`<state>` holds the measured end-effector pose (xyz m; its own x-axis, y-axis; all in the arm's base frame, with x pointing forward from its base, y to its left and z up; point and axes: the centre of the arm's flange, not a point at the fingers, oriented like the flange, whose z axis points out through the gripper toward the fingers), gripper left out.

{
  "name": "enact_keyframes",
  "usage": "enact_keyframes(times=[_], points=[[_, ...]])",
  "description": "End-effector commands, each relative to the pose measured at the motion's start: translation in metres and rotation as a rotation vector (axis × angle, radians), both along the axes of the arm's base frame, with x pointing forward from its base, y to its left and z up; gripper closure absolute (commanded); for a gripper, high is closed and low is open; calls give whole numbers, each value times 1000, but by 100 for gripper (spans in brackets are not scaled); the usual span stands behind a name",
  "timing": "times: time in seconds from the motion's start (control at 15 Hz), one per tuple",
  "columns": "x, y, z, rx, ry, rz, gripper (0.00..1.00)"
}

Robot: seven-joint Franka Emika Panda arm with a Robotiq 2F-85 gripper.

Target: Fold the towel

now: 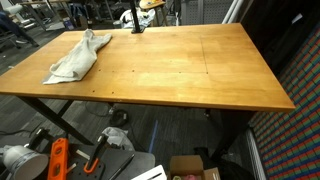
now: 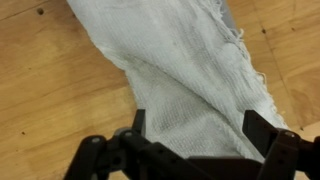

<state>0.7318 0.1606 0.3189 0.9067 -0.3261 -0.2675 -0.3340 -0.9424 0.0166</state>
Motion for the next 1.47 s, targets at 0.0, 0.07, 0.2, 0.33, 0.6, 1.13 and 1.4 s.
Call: enact_keyframes(times=[0.0,0.07,0.2,0.33,0.6,1.13,1.4], points=[[-32,-11,-24,-41,25,74,0],[-30,-11,-34,-42,22,73,0],[-26,-11,-51,-27,12,55,0],[-23,-12,-65,-12,-5,31,0],[-20,-23,-86,19,-4,-18,0],[-9,-48,-105,11,-104,-132,0],[4,-69,-102,-29,-152,-201,0]])
